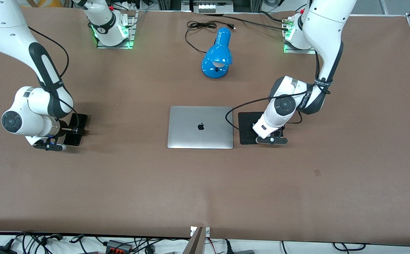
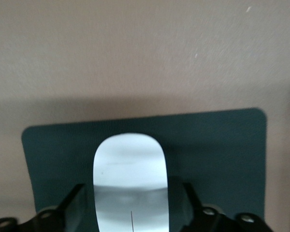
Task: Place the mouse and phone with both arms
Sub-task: 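Lower the mouse onto the pad and open the left gripper, then carry the phone with the right gripper while the left gripper withdraws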
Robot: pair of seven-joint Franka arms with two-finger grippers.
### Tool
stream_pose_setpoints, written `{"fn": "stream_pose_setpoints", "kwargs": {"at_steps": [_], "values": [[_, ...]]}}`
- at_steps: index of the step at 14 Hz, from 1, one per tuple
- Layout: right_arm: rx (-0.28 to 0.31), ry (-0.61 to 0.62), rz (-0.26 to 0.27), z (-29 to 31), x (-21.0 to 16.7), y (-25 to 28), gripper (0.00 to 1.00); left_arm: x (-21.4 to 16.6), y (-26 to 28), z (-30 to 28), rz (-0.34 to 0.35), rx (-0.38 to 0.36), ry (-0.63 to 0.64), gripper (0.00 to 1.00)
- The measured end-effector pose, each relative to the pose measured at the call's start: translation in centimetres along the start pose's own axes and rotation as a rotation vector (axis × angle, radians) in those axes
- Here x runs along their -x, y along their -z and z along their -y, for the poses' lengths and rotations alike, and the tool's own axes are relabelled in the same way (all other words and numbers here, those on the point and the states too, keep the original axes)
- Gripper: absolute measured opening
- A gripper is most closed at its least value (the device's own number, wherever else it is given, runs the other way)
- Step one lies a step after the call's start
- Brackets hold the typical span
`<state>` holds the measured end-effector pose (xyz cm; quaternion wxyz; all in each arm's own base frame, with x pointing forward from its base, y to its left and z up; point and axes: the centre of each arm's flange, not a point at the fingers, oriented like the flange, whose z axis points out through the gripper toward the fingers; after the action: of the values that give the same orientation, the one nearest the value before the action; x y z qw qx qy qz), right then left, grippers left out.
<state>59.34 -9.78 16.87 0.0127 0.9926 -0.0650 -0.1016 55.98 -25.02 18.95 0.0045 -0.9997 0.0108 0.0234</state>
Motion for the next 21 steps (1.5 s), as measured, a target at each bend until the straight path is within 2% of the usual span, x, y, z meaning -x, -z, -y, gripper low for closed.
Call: {"fn": "stream_pose_setpoints", "kwargs": {"at_steps": [1,3,4,7,10,13,17,19,21], "values": [[0.0,0.0,0.001,0.0,0.0,0.0,0.79,-0.5,1.4,0.0,-0.024,0.009,0.002,1.0],[0.0,0.002,0.003,0.1,0.0,0.0,0.79,-1.8,6.4,0.3,-0.077,0.026,0.015,1.0],[0.0,0.005,0.003,0.2,-0.1,0.1,0.79,-2.5,9.5,0.9,-0.073,0.025,0.027,1.0],[-0.005,0.036,0.02,2.2,-0.2,1.9,0.79,-4.0,21.1,3.3,0.003,-0.017,0.002,1.0],[-0.005,0.105,0.018,8.5,0.5,6.5,0.79,-4.7,29.9,7.0,0.048,-0.032,-0.06,1.0],[0.006,0.117,-0.011,16.4,1.9,8.1,0.79,-4.7,35.7,12.9,0.006,-0.011,-0.09,1.0],[0.017,0.105,-0.041,25.9,4.1,5.3,0.79,-0.6,43.1,21.1,-0.076,0.018,-0.003,1.0],[0.003,0.092,-0.046,27.5,4.3,3.4,0.79,1.3,43.7,21.8,-0.072,-0.032,-0.007,1.0],[-0.012,0.09,-0.059,29.4,4.7,2.3,0.79,2.1,42.9,21.2,-0.046,-0.043,-0.021,1.0]]}}
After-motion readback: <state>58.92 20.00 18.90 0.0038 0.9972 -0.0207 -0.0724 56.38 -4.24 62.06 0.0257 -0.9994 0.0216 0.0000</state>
